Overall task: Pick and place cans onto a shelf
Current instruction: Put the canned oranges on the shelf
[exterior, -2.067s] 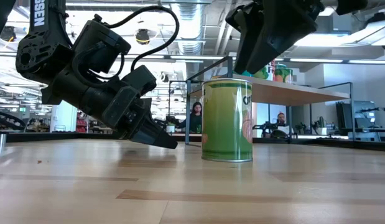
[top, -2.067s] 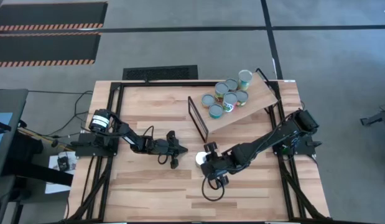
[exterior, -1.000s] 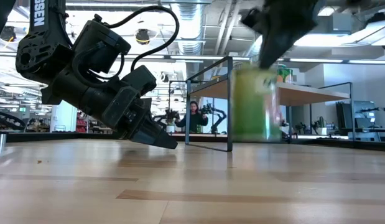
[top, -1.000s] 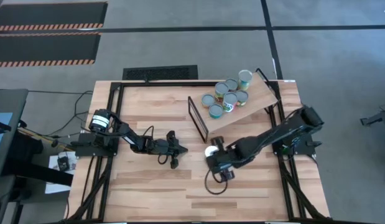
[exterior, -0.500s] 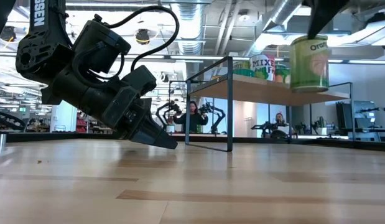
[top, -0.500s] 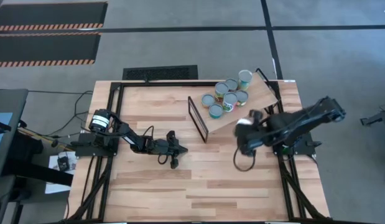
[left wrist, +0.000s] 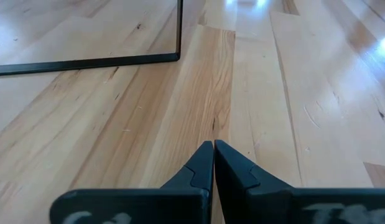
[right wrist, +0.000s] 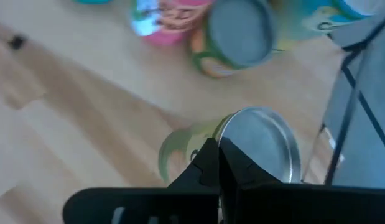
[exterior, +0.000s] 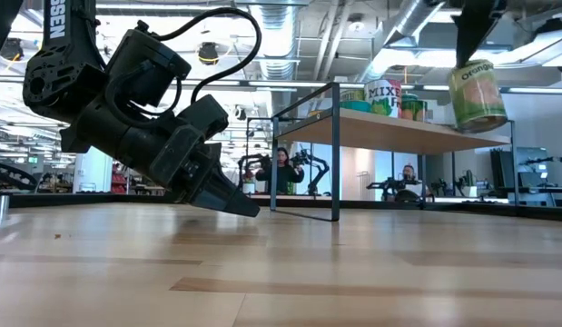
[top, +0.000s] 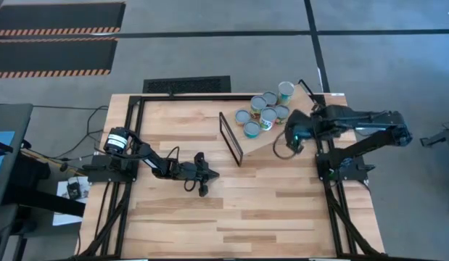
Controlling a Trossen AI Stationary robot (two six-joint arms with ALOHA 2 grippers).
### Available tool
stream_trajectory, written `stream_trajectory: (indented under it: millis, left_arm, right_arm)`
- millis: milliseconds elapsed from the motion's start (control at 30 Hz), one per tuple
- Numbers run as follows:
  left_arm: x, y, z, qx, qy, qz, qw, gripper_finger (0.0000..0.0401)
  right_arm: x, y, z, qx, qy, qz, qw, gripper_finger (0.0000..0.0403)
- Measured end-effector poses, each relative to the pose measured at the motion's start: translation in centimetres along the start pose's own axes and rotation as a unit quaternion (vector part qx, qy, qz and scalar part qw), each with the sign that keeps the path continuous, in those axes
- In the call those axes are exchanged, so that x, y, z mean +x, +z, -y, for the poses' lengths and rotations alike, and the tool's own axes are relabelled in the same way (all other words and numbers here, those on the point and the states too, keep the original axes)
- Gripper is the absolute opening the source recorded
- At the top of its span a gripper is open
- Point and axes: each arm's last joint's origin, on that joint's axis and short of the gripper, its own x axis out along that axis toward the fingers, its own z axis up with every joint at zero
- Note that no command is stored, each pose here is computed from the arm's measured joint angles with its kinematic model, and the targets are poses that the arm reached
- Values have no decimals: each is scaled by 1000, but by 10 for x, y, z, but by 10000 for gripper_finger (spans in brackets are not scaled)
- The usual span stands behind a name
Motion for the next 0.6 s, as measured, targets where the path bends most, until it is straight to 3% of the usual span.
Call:
stream_trajectory:
  millis: [233, 600]
  left_arm:
    - [0, 0, 0, 0, 0, 1, 1000, 2]
    - [0, 0, 0, 0, -1, 1, 1000, 2]
  right_arm:
    - [16, 12, 30, 21, -60, -17, 998, 8]
    - [25, 20, 44, 19, -69, -19, 997, 8]
